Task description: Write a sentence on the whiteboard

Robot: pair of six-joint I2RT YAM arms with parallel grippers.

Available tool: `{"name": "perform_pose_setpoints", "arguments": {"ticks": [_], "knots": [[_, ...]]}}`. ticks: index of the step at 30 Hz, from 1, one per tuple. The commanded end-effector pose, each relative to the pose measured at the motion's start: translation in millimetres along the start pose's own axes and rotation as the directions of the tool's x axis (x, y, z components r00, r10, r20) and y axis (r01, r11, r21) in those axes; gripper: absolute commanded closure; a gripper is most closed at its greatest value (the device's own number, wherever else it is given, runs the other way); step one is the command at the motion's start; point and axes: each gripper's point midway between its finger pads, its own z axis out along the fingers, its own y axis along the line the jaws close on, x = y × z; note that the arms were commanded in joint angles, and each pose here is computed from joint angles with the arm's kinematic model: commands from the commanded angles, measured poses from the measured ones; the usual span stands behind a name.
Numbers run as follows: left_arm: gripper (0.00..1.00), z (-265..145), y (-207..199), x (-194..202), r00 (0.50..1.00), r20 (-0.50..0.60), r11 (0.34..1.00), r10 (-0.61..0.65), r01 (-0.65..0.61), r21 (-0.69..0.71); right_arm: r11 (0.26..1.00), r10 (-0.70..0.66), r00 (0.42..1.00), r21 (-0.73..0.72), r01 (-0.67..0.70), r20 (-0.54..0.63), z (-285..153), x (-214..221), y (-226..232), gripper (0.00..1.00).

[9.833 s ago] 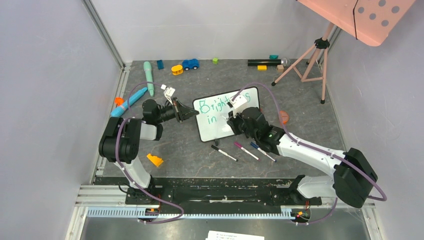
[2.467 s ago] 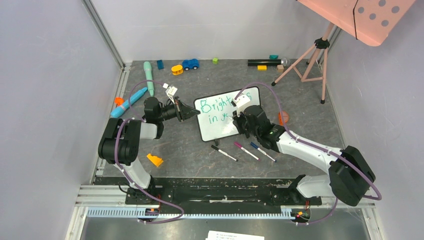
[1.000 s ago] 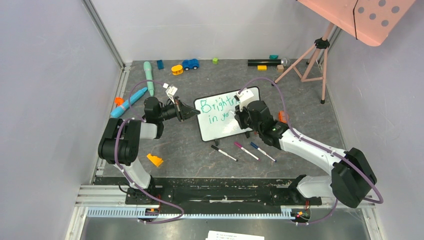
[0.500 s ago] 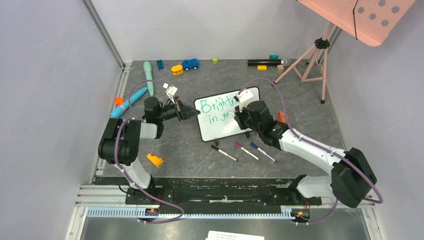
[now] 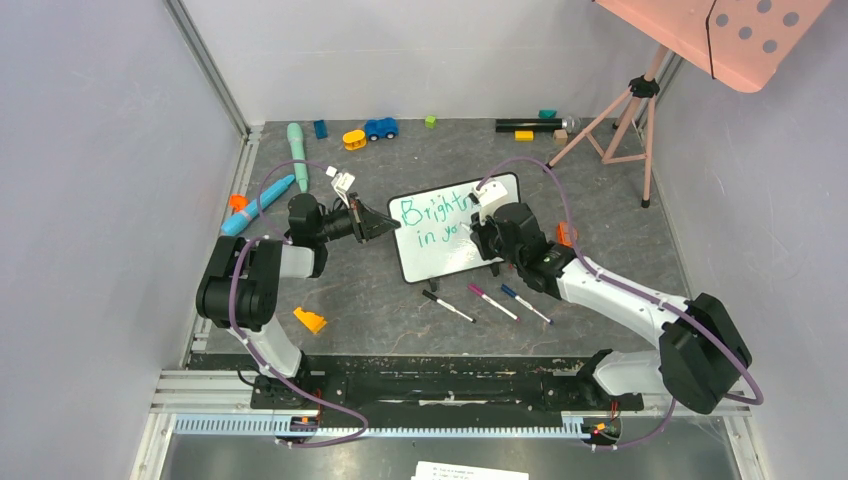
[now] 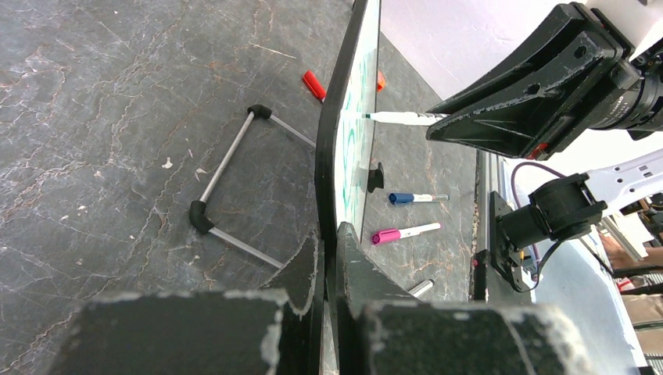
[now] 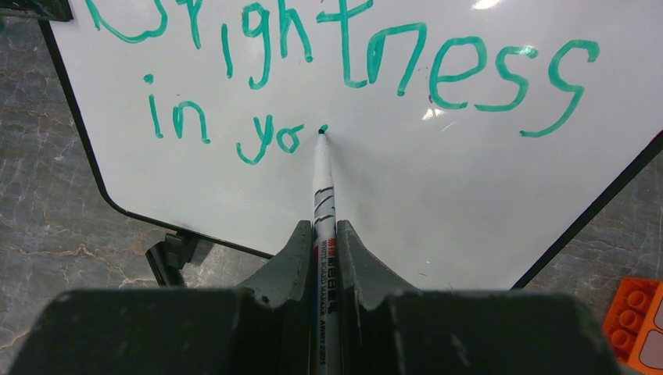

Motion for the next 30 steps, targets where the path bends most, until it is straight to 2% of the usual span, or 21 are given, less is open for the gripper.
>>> {"name": "perform_pose_setpoints", "arguments": {"ticks": [1, 9, 17, 30], "knots": [[0.98, 3.6, -1.9, -2.9, 0.991, -0.002, 0.991, 0.132, -0.131, 0.018, 1.000, 0.003, 1.000, -0.001, -0.003, -0.013, -0.5, 11.3, -1.4, 1.00], [0.98, 3.6, -1.8, -3.0, 0.991, -0.002, 0.991, 0.133, -0.133, 0.018, 1.000, 0.003, 1.000, 0.007, -0.002, -0.027, -4.2, 21.3, -3.7, 1.00], [0.98, 3.5, -2.0, -2.9, 0.991, -0.002, 0.991, 0.133, -0.133, 0.019, 0.998, 0.011, 1.000, 0.065, -0.010, -0.010, -4.1, 9.3, -16.9, 1.00], [0.98, 3.6, -1.8, -3.0, 0.991, -0.002, 0.991, 0.134, -0.134, 0.018, 0.997, 0.021, 1.000, 0.077, -0.022, 0.022, 0.2, -11.2, -20.9, 1.00]]}}
